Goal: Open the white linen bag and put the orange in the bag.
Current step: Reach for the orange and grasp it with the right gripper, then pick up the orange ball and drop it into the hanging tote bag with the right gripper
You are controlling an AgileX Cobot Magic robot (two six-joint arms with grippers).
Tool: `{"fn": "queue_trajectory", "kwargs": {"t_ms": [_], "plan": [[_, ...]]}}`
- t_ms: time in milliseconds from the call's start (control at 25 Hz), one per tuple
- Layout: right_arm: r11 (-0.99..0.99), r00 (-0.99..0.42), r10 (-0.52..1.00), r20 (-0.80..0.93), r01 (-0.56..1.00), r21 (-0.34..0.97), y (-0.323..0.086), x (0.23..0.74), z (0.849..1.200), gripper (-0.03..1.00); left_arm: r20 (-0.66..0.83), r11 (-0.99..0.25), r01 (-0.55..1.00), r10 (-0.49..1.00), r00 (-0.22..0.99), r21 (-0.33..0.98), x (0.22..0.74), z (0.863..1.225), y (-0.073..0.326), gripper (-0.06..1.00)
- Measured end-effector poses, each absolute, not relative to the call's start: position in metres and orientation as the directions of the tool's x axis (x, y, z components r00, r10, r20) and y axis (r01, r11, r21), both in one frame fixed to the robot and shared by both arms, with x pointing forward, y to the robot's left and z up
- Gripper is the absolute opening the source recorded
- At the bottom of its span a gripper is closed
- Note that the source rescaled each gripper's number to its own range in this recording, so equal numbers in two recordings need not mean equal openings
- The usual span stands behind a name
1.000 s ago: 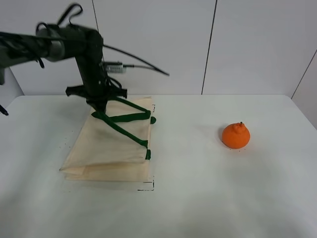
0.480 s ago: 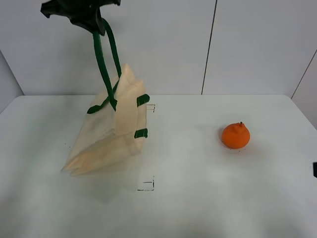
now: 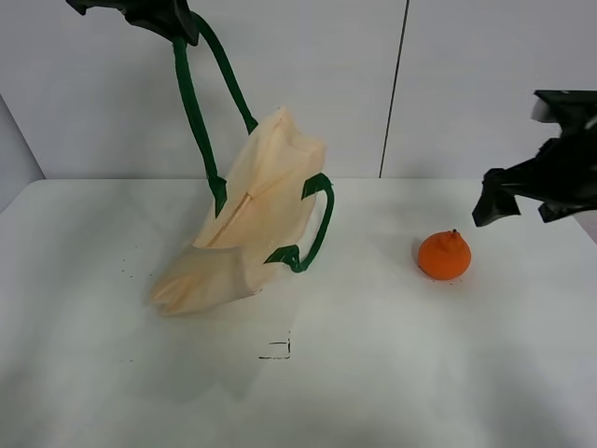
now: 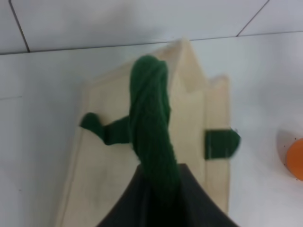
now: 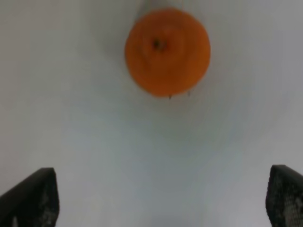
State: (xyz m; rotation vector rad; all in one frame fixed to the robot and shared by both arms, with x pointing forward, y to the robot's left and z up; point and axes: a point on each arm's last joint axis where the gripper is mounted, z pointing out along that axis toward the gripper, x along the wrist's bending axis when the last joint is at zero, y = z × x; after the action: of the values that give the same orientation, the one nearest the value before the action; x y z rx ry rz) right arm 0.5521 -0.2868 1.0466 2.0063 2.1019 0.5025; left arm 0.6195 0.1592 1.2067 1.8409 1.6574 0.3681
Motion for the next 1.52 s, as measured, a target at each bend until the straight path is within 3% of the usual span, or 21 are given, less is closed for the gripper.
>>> {"fn": "queue_trajectory", "kwargs": {"t_ms": [240, 520, 1080, 1160, 1200, 1360, 1520], "plan": [[0.116, -0.142, 0.987, 0.081, 0.958, 0.264, -0.258, 0.619, 1.005, 1.00, -0.201, -0.014, 0.790, 0.964, 0.173, 0.612, 0.619, 1.207, 0.159, 0.00], [0.083, -0.088, 0.995, 0.037, 0.990, 0.115, -0.261, 0.636, 0.958, 1.00, -0.199, -0.016, 0.790, 0.964, 0.174, 0.613, 0.619, 1.207, 0.159, 0.00], [0.069, -0.072, 0.997, 0.025, 0.992, 0.106, -0.271, 0.654, 0.900, 1.00, -0.198, -0.017, 0.790, 0.964, 0.175, 0.614, 0.619, 1.207, 0.159, 0.00], [0.068, -0.072, 0.997, 0.027, 0.990, 0.121, -0.271, 0.656, 0.900, 0.90, -0.198, -0.017, 0.790, 0.964, 0.175, 0.614, 0.619, 1.207, 0.159, 0.00], [0.067, -0.071, 0.997, 0.028, 0.990, 0.127, -0.270, 0.657, 0.902, 0.76, -0.198, -0.017, 0.790, 0.964, 0.175, 0.614, 0.619, 1.207, 0.159, 0.00], [0.067, -0.072, 0.997, 0.028, 0.988, 0.136, -0.270, 0.660, 0.907, 0.03, -0.198, -0.017, 0.790, 0.964, 0.175, 0.614, 0.619, 1.207, 0.159, 0.00], [0.067, -0.074, 0.996, 0.050, 0.989, 0.129, -0.268, 0.668, 0.927, 0.02, -0.198, -0.017, 0.790, 0.964, 0.175, 0.614, 0.619, 1.207, 0.159, 0.00]]}}
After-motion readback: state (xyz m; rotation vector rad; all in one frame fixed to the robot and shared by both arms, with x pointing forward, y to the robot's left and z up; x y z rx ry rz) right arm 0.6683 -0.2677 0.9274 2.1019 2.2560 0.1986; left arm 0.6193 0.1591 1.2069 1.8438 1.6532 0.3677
